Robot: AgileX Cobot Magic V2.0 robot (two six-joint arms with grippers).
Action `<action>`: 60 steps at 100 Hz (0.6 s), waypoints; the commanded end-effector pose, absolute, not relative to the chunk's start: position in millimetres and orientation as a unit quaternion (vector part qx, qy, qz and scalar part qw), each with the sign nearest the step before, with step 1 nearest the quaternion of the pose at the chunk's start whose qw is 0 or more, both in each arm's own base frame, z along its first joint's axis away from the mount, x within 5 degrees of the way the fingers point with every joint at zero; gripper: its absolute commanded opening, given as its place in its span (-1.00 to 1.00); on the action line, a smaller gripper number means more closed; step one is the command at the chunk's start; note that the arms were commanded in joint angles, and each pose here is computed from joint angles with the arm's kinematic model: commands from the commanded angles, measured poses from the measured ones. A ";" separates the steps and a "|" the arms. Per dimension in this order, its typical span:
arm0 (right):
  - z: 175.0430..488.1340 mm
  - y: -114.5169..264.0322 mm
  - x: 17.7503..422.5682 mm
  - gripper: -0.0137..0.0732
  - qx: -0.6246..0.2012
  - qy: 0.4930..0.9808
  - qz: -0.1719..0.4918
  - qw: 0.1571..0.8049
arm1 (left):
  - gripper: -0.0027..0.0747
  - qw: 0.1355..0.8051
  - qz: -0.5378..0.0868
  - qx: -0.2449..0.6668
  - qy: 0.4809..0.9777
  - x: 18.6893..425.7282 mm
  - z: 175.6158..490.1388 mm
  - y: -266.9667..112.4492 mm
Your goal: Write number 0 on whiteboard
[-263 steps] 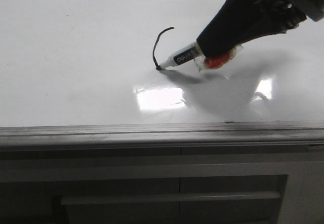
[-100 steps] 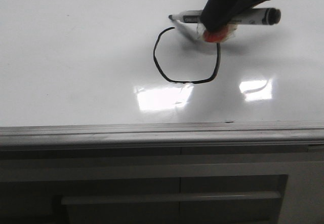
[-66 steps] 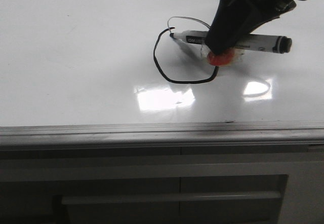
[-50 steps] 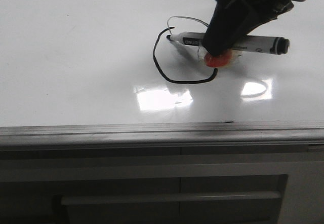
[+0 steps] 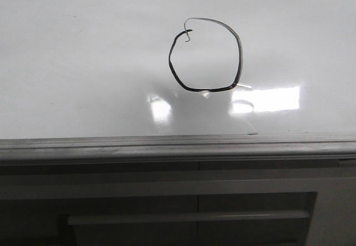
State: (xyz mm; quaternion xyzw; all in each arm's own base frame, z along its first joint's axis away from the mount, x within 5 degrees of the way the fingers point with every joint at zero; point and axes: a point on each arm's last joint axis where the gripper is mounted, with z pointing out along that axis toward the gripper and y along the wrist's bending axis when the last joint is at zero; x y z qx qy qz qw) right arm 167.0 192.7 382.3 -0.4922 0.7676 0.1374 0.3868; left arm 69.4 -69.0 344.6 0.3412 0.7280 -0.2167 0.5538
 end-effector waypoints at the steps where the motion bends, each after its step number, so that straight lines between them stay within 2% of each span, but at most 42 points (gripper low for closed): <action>1: 390.4 200.2 157.4 -0.80 -0.532 0.738 0.139 0.392 | 0.19 0.552 -0.201 0.395 0.707 72.3 368.8 -75.3; 17: 384.5 221.0 142.5 -0.80 -0.578 0.707 0.155 0.378 | 0.20 0.520 -0.180 0.474 0.687 78.6 384.9 -85.5; 34: 382.4 230.2 138.8 -0.80 -0.573 0.708 0.185 0.369 | 0.20 0.467 -0.192 0.552 0.663 81.1 391.0 -97.5; 60: 386.2 241.7 128.1 -0.80 -0.587 0.676 0.245 0.372 | 0.20 0.429 -0.205 0.608 0.636 87.6 393.8 -114.5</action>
